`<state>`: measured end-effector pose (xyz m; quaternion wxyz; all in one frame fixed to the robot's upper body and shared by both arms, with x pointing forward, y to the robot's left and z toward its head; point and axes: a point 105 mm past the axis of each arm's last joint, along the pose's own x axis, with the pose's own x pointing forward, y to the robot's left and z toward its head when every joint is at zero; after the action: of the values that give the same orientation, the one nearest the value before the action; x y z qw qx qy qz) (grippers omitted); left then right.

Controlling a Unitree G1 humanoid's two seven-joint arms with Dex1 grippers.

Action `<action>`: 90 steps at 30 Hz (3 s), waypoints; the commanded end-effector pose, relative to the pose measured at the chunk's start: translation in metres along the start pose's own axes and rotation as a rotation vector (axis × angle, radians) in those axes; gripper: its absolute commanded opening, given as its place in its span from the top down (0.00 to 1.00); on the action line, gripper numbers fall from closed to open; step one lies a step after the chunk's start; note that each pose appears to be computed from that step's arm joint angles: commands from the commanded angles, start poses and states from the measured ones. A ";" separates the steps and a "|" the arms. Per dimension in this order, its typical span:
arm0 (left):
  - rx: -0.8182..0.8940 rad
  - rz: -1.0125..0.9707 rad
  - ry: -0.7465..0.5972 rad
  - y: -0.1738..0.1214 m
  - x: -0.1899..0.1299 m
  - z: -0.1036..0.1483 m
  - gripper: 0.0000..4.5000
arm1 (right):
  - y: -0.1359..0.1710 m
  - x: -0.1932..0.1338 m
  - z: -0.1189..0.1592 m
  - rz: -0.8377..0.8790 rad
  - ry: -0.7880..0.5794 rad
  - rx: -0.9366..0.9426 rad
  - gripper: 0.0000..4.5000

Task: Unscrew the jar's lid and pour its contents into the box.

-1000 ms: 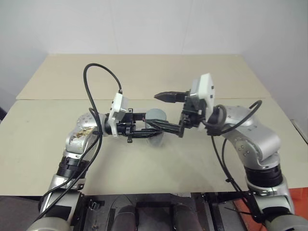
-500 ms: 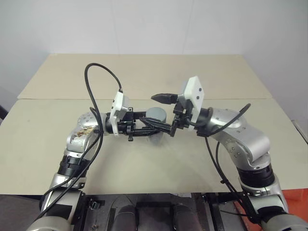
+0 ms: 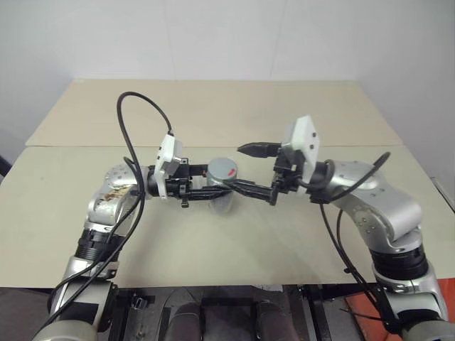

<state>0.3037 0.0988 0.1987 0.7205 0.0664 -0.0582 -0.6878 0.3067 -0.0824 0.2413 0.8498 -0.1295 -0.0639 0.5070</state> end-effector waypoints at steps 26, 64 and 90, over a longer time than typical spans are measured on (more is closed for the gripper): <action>0.090 -0.003 -0.079 0.015 0.031 0.014 0.50 | 0.031 0.036 0.035 0.076 -0.074 -0.154 0.01; 0.087 0.011 -0.046 0.012 0.016 0.010 0.50 | 0.010 -0.014 0.018 0.070 -0.050 -0.106 0.01; 0.141 -0.003 -0.026 0.016 0.027 0.007 0.50 | 0.029 0.023 0.026 0.123 0.021 -0.068 0.01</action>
<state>0.3214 0.0747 0.1940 0.7201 0.0939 -0.0879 -0.6818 0.2877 -0.0471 0.2465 0.8126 -0.1559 -0.0451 0.5597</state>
